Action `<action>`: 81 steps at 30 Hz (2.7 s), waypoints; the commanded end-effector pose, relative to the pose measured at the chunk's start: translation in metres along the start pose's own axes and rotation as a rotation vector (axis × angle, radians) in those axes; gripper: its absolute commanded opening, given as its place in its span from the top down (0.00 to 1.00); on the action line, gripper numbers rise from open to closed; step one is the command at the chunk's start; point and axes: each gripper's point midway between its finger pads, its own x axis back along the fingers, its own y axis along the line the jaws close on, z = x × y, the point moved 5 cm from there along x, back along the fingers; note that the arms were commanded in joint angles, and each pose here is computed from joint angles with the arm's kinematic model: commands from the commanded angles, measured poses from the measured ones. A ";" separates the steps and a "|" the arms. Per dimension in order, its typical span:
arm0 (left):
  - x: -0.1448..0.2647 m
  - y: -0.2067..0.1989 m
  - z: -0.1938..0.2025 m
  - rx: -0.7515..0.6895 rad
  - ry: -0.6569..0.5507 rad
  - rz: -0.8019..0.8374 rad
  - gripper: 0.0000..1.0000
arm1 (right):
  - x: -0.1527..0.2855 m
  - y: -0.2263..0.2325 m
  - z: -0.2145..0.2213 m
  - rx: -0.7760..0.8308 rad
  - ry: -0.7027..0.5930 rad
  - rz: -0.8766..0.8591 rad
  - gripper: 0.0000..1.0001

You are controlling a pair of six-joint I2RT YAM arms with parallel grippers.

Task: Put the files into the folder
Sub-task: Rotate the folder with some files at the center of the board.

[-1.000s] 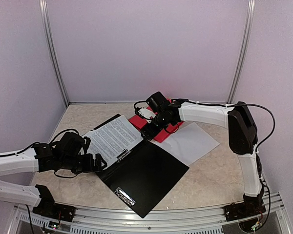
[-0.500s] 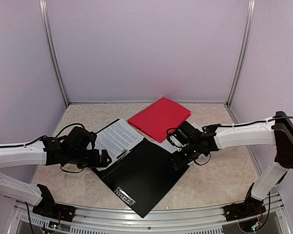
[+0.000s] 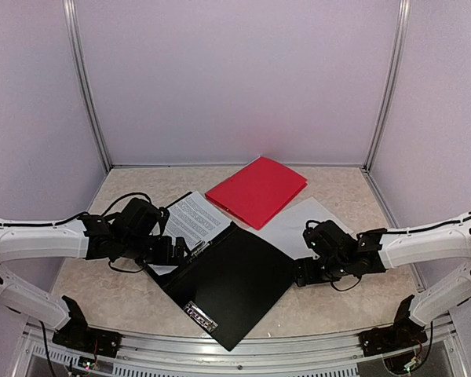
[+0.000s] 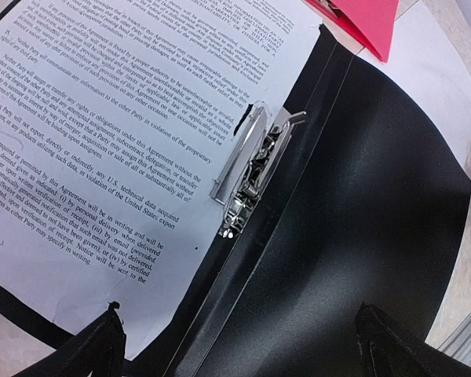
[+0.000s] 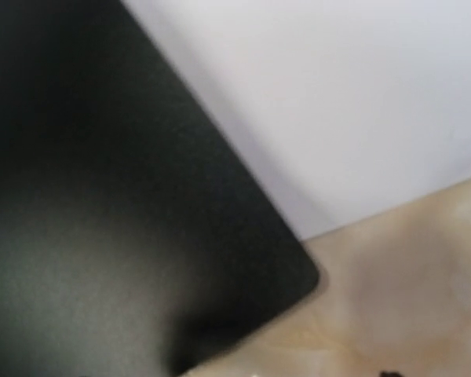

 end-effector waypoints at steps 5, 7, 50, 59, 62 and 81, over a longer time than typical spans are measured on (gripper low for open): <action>0.001 -0.013 -0.007 -0.034 -0.016 0.030 0.01 | -0.019 -0.006 -0.011 -0.201 -0.066 -0.127 0.30; 0.001 -0.012 -0.007 -0.035 -0.013 0.025 0.01 | -0.024 -0.009 -0.010 -0.216 -0.054 -0.122 0.32; 0.004 -0.004 -0.009 -0.104 -0.018 -0.063 0.01 | -0.019 0.016 -0.094 0.054 -0.074 -0.027 1.00; 0.010 -0.012 -0.003 -0.181 -0.004 0.024 0.01 | -0.050 0.011 -0.142 0.326 0.021 0.046 1.00; 0.009 -0.015 -0.003 -0.190 -0.003 0.038 0.01 | -0.057 0.007 -0.157 0.420 0.032 0.071 1.00; -0.005 -0.086 0.012 -0.692 -0.040 0.475 0.01 | -0.033 -0.011 -0.227 0.509 -0.087 0.099 0.36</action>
